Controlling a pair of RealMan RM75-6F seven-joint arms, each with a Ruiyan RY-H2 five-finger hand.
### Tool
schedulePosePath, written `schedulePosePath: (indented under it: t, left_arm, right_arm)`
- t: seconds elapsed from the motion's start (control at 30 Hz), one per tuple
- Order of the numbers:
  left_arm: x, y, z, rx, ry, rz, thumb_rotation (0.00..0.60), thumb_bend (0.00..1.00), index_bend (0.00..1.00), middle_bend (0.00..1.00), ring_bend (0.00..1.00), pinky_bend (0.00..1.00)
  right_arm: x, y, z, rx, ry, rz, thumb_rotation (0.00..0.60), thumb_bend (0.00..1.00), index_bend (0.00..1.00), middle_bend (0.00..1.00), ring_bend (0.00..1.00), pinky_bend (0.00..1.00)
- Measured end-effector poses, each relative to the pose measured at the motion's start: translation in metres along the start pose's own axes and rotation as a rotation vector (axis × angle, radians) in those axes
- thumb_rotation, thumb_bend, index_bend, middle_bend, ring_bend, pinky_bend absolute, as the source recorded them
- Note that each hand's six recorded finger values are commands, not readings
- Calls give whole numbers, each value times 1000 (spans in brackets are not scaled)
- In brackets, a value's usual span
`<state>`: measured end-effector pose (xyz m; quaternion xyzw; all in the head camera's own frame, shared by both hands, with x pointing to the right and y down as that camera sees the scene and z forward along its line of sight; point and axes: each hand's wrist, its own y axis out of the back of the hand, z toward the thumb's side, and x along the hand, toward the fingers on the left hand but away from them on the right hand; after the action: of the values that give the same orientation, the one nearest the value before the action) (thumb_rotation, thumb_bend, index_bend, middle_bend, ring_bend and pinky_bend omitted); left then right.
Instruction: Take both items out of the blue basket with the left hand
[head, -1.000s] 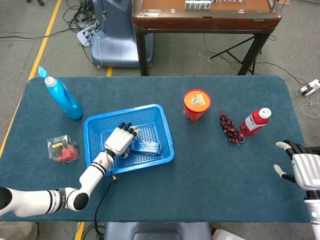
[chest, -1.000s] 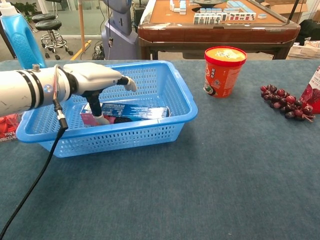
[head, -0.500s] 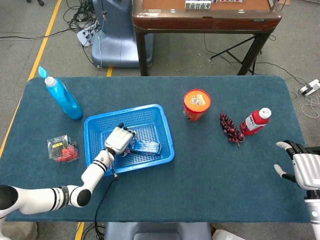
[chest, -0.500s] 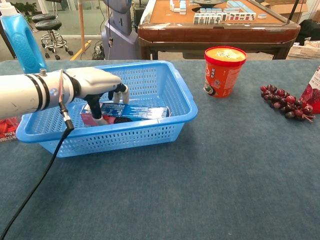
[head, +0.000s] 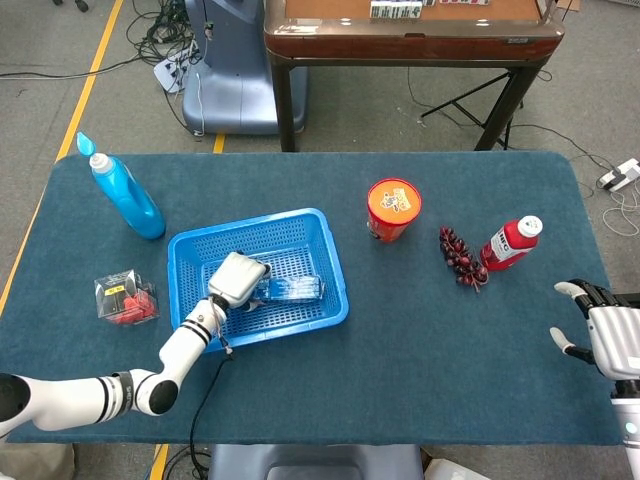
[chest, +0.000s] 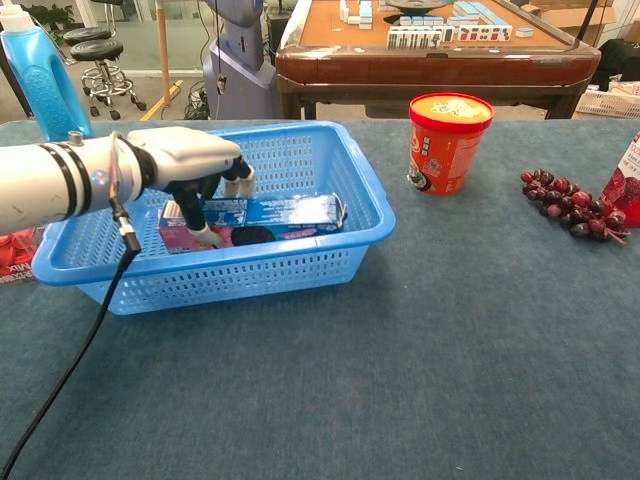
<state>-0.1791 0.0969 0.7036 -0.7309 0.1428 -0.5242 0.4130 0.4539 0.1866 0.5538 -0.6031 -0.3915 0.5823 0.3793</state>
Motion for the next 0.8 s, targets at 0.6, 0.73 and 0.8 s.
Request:
schedulePosePath:
  t: [0.6,0.73,0.8]
  left_arm:
    - [-83,68,-100,-234,168,293,600,299,551,631,525,375]
    - [-104,62,-132,-276,262,302,600,298,543,631,522,376]
    - [-110,57,-142,-285,301,298,600,298,539,631,522,376]
  right_arm:
    - [-2,3,4,2,22,-10,600,215,264,263,269,378]
    - [-2,5,6,3,29,-17,600,215,265,263,269,378]
    - [-2,6,8,3,36,-17,600,215,265,263,269,378]
